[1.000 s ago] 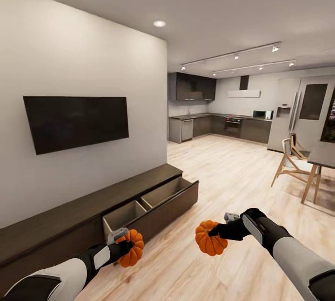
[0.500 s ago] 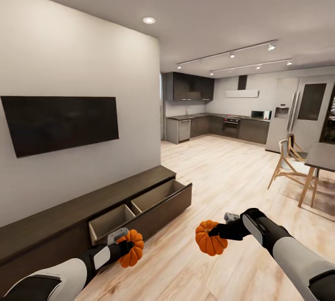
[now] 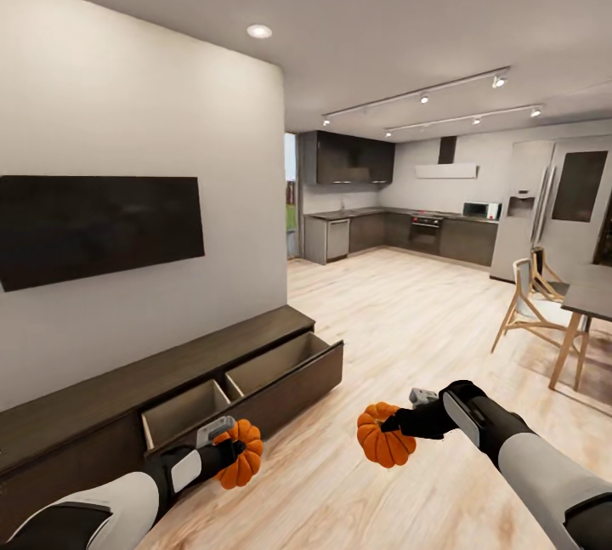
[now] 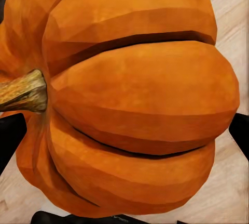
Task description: Place each of the two pumpkins and all three candles from the living room inside a cabinet in the living room (use any cabinet), then make sure every cabinet is closed, and position the cauldron so it is next to a table in the living room.
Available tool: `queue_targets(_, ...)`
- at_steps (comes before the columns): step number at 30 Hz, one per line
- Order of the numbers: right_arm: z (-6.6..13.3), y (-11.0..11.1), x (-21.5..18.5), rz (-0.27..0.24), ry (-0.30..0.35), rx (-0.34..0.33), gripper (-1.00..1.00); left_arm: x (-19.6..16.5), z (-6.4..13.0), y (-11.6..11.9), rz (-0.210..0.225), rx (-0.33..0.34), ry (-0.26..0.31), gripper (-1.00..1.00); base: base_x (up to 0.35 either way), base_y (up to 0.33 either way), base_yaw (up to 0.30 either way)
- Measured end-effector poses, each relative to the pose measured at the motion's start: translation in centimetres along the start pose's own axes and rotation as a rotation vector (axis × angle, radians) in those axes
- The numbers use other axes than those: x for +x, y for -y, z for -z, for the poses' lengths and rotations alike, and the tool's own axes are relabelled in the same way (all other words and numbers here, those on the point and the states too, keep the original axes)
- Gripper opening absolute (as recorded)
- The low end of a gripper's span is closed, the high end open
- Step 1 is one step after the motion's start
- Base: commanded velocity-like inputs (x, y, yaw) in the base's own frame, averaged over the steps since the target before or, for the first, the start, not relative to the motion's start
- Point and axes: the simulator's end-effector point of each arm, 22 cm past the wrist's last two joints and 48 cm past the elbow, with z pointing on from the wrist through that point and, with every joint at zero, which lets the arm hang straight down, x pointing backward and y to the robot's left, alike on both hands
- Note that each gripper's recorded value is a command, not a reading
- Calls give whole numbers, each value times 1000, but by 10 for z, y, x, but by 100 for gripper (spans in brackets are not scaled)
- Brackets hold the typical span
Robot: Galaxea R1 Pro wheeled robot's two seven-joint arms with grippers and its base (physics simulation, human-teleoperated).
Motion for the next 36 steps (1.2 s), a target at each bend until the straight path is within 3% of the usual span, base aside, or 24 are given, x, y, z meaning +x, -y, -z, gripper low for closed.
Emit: queue_targets(36, 8, -4, -6, 5, 20, -4, -100, -7, 6, 4, -2, 8, 17, -100, 186, -297, 238)
